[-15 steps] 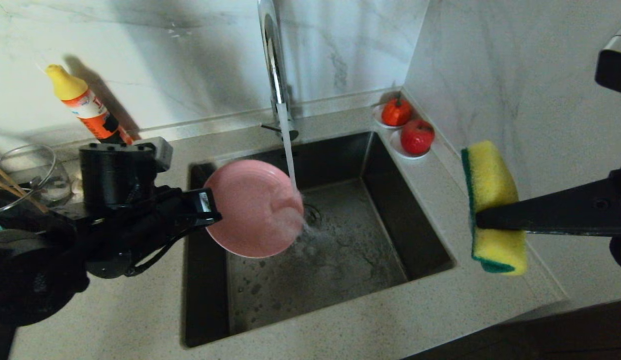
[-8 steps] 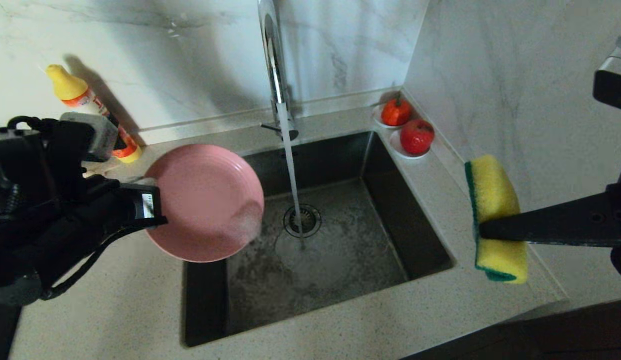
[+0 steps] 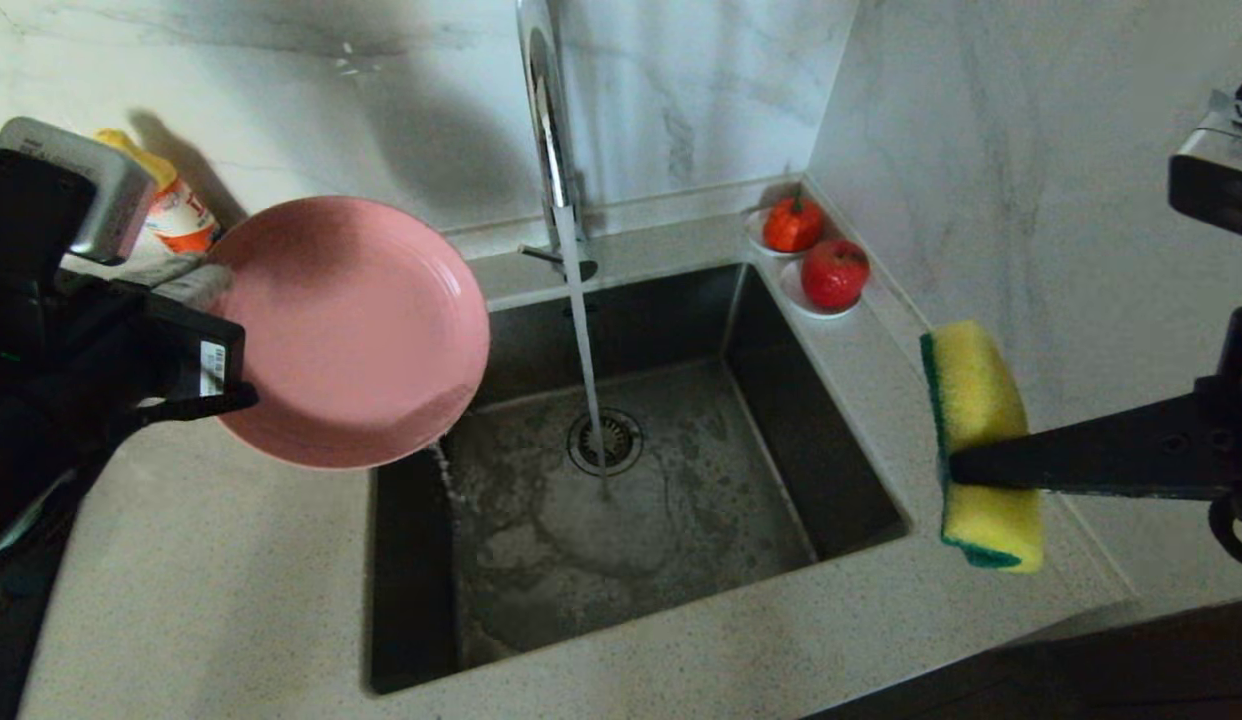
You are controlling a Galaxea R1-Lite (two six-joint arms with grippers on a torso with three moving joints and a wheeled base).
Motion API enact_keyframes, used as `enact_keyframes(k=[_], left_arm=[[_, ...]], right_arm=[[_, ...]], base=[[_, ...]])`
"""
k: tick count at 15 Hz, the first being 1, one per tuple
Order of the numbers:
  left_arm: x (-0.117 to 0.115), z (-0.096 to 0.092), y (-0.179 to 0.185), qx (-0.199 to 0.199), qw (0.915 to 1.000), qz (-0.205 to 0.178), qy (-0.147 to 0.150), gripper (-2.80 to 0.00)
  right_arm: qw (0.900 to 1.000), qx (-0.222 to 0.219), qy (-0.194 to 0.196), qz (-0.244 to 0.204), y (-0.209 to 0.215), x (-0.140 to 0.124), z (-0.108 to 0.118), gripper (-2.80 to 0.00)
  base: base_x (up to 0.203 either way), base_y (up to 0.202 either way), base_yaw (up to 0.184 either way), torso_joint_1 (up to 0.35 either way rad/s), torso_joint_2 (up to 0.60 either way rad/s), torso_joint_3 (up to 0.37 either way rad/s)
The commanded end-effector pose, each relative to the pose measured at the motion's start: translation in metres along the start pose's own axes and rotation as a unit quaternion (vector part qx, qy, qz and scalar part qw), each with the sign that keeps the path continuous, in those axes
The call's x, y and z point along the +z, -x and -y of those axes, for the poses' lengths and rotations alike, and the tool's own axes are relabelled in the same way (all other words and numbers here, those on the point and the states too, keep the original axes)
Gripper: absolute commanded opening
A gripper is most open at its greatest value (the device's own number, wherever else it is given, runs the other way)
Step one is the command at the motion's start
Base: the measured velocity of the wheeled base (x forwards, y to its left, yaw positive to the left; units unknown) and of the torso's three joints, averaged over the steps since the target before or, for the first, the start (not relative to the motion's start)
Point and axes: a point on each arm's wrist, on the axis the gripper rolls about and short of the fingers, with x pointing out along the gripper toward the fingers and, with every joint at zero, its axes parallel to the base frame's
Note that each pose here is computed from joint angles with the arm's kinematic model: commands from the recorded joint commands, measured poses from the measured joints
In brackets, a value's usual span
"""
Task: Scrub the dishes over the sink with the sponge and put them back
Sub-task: Rinse the plate
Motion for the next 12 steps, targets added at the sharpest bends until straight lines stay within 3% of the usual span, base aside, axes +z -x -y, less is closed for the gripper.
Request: enact_keyframes(k=[1,5,12], left_arm=[[0.006,-0.004,0.001,0.013,0.9994,0.023,-0.023,-2.8],[0.016,-0.011,0.003,0.044,0.9951,0.062,-0.063,-2.8],[0.02,-0.018,0.012,0.05,0.9926,0.088,-0.066,-2.8]], right_arm=[[1.0,-0.003,-0.001,-0.005,-0.004,0.001,0.0,-2.8],[1.0,-0.003,-0.001,-0.004,-0.009,0.002,0.0,-2.8],[1.0,-0.003,-0.002,-0.004,-0.012,0.003,-0.001,-2.8]], base=[[0.0,0.0,0.0,0.0,0.0,0.0],[0.0,0.0,0.0,0.0,0.0,0.0],[0.0,0.0,0.0,0.0,0.0,0.0]])
